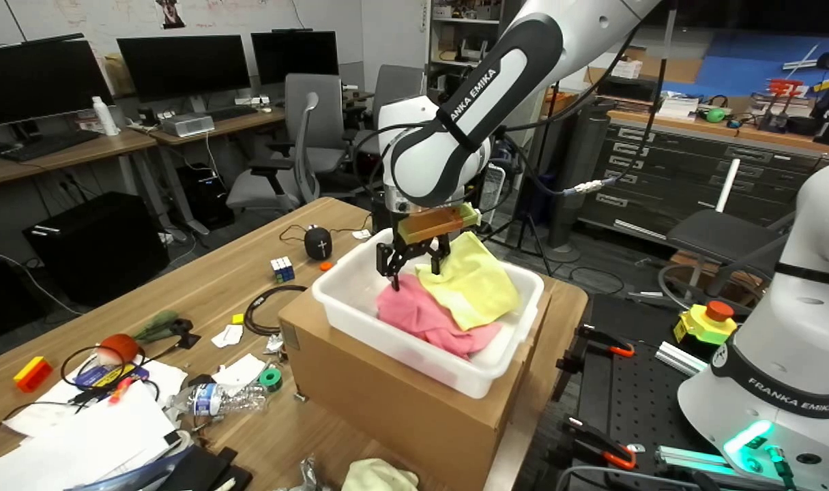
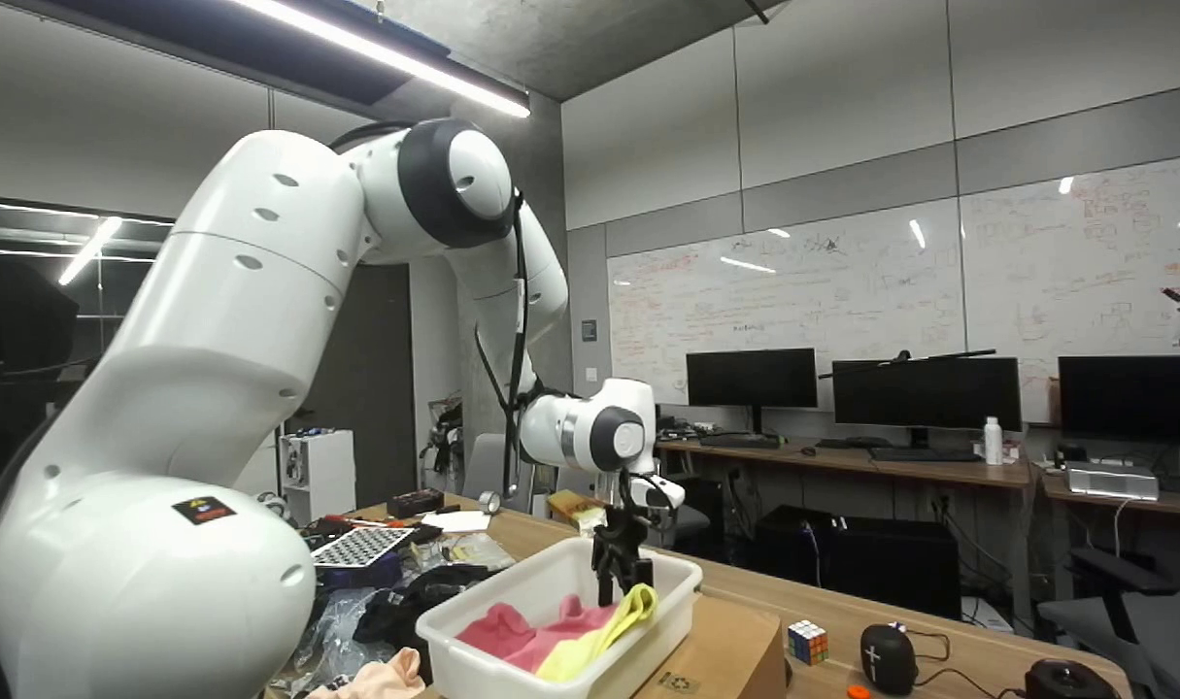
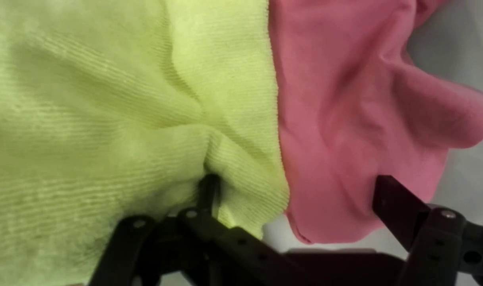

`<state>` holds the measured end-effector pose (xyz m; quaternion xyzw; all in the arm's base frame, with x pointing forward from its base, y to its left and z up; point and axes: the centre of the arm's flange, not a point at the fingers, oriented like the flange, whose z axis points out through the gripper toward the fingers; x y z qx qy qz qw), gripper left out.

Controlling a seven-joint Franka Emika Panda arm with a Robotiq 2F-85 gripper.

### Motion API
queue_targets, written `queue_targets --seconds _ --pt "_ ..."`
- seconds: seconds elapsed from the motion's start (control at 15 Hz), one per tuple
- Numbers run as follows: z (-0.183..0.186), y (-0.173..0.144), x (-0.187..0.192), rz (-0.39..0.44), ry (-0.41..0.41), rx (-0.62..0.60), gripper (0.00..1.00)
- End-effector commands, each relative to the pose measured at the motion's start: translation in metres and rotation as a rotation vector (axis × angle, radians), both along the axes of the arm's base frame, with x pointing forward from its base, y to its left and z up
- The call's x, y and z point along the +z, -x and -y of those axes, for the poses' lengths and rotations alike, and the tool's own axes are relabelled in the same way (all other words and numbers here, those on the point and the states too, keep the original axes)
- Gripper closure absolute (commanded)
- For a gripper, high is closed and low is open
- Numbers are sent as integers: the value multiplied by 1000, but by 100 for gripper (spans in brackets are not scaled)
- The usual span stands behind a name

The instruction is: Take the towels and t-shirts out of the box and place them on the table

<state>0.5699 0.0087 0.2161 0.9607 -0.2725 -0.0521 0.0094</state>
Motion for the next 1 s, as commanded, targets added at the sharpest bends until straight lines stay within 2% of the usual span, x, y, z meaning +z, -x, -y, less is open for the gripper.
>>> queue_targets --seconds 0.0,0.33,0.4,0.47,0.93 --pt "-1 0 -5 -23 9 -5 0" --pt "-2 1 -6 -28 2 0 0" --pt "-1 1 -5 -31 0 1 18" --pt "-2 1 -4 -30 -3 1 27" --pt "-2 1 -3 -36 -9 -4 80"
